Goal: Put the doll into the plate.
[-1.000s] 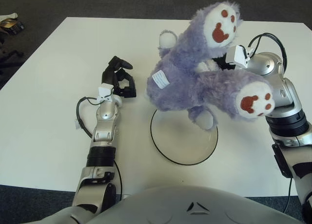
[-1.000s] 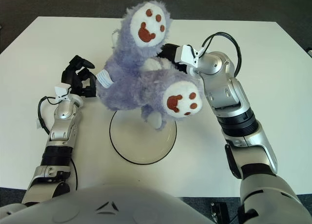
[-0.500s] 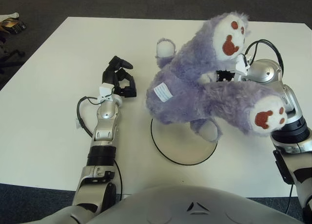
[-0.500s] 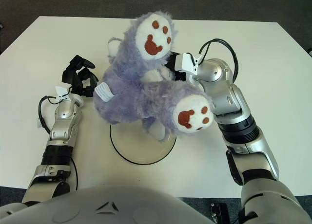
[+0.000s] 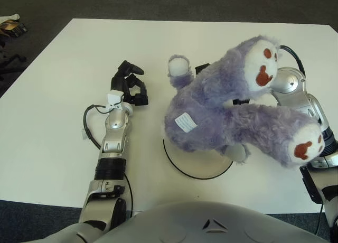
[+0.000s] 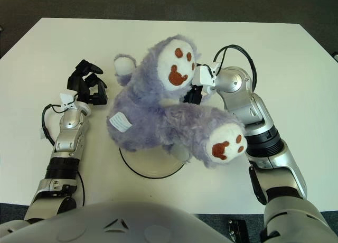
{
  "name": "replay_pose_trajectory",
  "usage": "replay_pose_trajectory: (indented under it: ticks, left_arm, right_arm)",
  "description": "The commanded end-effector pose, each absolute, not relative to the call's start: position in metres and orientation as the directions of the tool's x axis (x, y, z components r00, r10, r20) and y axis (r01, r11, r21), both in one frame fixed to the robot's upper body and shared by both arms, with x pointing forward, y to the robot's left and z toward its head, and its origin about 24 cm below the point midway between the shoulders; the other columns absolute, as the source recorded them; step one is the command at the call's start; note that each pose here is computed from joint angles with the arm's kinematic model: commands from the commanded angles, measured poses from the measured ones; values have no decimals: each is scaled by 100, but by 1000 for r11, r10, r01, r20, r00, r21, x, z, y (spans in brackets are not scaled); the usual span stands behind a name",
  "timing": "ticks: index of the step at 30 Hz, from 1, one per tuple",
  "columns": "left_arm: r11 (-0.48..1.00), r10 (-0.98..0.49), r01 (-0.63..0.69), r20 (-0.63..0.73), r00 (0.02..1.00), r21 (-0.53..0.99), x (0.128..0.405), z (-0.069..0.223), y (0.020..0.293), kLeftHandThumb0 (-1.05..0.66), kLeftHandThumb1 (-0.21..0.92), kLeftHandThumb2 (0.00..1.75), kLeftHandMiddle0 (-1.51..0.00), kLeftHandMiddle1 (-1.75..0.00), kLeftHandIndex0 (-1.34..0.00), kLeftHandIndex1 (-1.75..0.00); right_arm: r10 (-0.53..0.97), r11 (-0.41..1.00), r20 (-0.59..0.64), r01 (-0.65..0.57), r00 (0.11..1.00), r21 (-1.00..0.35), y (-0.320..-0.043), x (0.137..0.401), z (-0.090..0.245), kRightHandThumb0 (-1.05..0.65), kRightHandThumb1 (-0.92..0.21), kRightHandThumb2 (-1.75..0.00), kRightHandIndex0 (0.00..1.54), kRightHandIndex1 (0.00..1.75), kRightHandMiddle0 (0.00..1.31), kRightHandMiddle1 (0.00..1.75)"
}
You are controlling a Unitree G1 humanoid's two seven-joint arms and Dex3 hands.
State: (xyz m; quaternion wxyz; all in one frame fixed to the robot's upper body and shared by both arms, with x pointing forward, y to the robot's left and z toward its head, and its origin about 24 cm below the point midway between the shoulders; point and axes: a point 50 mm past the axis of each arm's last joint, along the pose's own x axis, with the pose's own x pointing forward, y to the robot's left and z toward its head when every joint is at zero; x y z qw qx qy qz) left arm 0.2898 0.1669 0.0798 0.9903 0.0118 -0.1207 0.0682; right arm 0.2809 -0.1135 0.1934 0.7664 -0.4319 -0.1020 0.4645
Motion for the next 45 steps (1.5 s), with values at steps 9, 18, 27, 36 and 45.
replay_pose_trajectory:
  ticks: [9,18,27,36,45]
  left_arm:
    - [990,129,-137,241,962,16,291,80,168,-1,4,162,-81,-175,-61,-170]
    - [992,123,-129,236,964,11,291,80,168,-1,4,161,-81,-175,-63,-167]
    - [991,130,-137,233,964,14,292,81,168,-1,4,161,-81,-175,-63,-167]
    - [991,129,-136,236,963,13,291,81,166,-1,4,162,-81,-175,-62,-169]
    - [990,135,-139,235,963,3,290,82,165,-1,4,164,-81,-175,-61,-173]
  right_arm:
    - [757,113,-288,-551,586,-827,-112,276,195,22,-4,-159,82,175,83,160]
    - [765,119,-267,-536,587,-836,-110,272,197,0,-25,-138,61,172,53,169]
    - [780,129,-243,-528,577,-840,-112,269,196,0,-61,-93,30,174,35,165]
    - [788,130,-219,-503,576,-855,-112,267,193,-29,-18,-118,1,111,8,130]
    - [801,135,-212,-513,560,-848,-113,265,193,-33,-18,-116,0,96,5,124]
